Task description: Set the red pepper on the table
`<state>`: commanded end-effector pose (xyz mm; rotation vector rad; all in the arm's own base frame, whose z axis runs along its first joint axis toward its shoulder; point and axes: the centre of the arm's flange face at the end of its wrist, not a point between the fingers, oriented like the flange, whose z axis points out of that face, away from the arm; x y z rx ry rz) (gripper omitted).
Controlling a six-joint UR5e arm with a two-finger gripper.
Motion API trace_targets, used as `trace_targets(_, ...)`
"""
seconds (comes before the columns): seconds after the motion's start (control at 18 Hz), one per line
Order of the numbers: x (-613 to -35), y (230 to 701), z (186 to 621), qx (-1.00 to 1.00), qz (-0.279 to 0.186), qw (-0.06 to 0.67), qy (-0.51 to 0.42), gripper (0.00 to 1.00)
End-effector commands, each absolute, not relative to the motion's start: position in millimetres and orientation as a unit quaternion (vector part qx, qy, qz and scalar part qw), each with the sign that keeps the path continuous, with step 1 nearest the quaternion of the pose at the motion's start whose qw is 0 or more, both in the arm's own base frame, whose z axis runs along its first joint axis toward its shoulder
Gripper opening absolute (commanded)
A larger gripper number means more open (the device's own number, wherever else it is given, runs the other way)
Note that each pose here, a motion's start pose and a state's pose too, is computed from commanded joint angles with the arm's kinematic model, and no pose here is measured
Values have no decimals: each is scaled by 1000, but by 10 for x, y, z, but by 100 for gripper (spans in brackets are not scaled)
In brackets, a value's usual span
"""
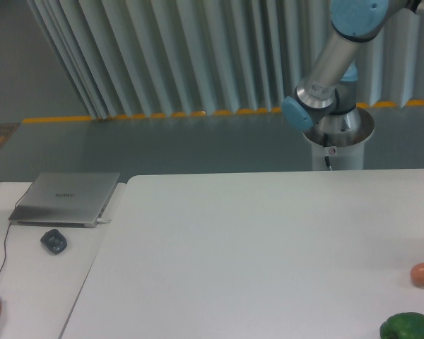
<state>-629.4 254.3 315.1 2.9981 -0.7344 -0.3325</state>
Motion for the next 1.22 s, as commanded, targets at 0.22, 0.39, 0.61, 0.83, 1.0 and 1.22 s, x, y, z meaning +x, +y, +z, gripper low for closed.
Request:
trace_targets(0.22, -6076, 2581, 3478, 967, -96, 7, -234, 9)
trace_targets(0.39, -5765, 2882, 3677, 973, -89, -1, -215, 9)
trace_targets(0.61, -5217, 3484, 3762, 978, -84, -13, -190, 9)
trace_targets(0.83, -4626, 4184, 3741, 984, -79, -26, -160, 9)
trace_targets(1.0, -4178, 4647, 3681, 986, -74, -32, -145, 9)
trace_targets(1.22, -3670, 5107, 3521, 986, -62, -34, -149, 10)
